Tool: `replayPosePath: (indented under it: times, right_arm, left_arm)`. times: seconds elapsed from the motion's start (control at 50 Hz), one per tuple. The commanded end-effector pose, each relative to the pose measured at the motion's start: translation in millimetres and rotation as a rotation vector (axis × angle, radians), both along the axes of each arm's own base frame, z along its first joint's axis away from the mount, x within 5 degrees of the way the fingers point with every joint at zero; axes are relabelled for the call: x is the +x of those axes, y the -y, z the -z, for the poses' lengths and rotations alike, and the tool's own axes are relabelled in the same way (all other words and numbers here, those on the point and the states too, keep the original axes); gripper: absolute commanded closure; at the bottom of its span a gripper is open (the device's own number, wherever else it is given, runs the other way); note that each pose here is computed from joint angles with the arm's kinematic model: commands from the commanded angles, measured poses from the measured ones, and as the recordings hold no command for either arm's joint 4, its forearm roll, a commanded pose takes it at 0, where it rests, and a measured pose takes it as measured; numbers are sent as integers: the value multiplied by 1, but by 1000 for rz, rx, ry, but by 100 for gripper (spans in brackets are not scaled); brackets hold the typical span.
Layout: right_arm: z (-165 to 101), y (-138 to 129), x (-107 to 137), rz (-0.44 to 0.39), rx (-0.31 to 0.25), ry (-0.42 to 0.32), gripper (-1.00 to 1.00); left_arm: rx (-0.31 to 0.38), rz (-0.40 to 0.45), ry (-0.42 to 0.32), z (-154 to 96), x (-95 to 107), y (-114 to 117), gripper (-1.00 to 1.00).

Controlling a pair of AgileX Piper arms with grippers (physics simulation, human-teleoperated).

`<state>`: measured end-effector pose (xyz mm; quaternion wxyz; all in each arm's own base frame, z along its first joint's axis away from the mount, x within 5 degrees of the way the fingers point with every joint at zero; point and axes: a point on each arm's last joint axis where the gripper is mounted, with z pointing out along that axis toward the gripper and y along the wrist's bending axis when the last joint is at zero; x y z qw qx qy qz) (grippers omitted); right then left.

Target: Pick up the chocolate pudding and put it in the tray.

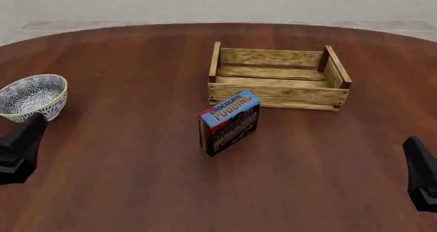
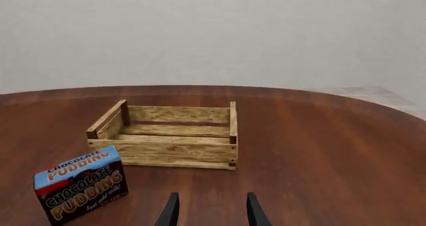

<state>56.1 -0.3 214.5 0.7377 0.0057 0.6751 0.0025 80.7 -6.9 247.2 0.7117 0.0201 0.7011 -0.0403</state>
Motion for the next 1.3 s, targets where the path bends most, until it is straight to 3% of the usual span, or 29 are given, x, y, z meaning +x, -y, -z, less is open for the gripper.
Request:
replayPosePath:
  times: [0.02, 0.06, 0.08, 0.2, 0.24, 0.38, 0.46, 0.48, 0.54, 0.76, 0.82, 0.86, 0.92, 0.98, 1.06, 1.14, 1.3]
  right_arm:
    - [0, 0, 0, -2, 1, 0, -100]
    - [0, 0, 0, -2, 0, 0, -100]
    - [0, 0, 0, -2, 0, 0, -100]
    - [1, 0, 0, -2, 0, -1, -100]
    - [1, 0, 0, -2, 0, 0, -100]
    - [1, 0, 0, -1, 2, 1, -100]
    - [0, 0, 0, -1, 3, 1, -100]
    - [1, 0, 0, -2, 3, 1, -100]
    - [1, 0, 0, -2, 2, 0, -100]
    - [0, 0, 0, 0, 2, 1, -100]
    - [0, 0, 0, 1, 3, 1, -100]
    - [0, 0, 0, 1, 3, 2, -100]
    - [0, 0, 0, 0, 4, 1, -100]
    - [0, 0, 0, -1, 4, 0, -100]
    - [0, 0, 0, 1, 6, 0, -100]
    - [0, 0, 0, 1, 6, 0, -100]
    - [0, 0, 0, 4, 11, 1, -100]
  left_arm:
    - [25, 12, -19, -27, 18, 3, -100]
    - [31, 17, -26, -35, 23, 4, -100]
    - [95, -7, -48, -41, 33, 2, -100]
    - [112, 3, -57, -60, 48, 4, -100]
    - [163, -12, -50, -66, 52, 2, -100]
    - [188, 85, -83, -80, 78, 19, -100]
    - [158, 142, -101, -86, 89, 31, -100]
    - [146, 198, -112, -88, 95, 43, -100]
    - [123, 219, -120, -91, 103, 50, -100]
    - [166, 290, -205, -86, 139, 77, -100]
    - [232, 302, -213, -80, 150, 82, -100]
    - [217, 317, -210, -83, 152, 88, -100]
    - [176, 378, -265, -82, 159, 110, -100]
    - [169, 387, -278, -85, 164, 115, -100]
    - [227, 447, -279, -87, 166, 133, -100]
    - [205, 458, -325, -83, 177, 145, -100]
    - [250, 493, -351, -71, 195, 166, -100]
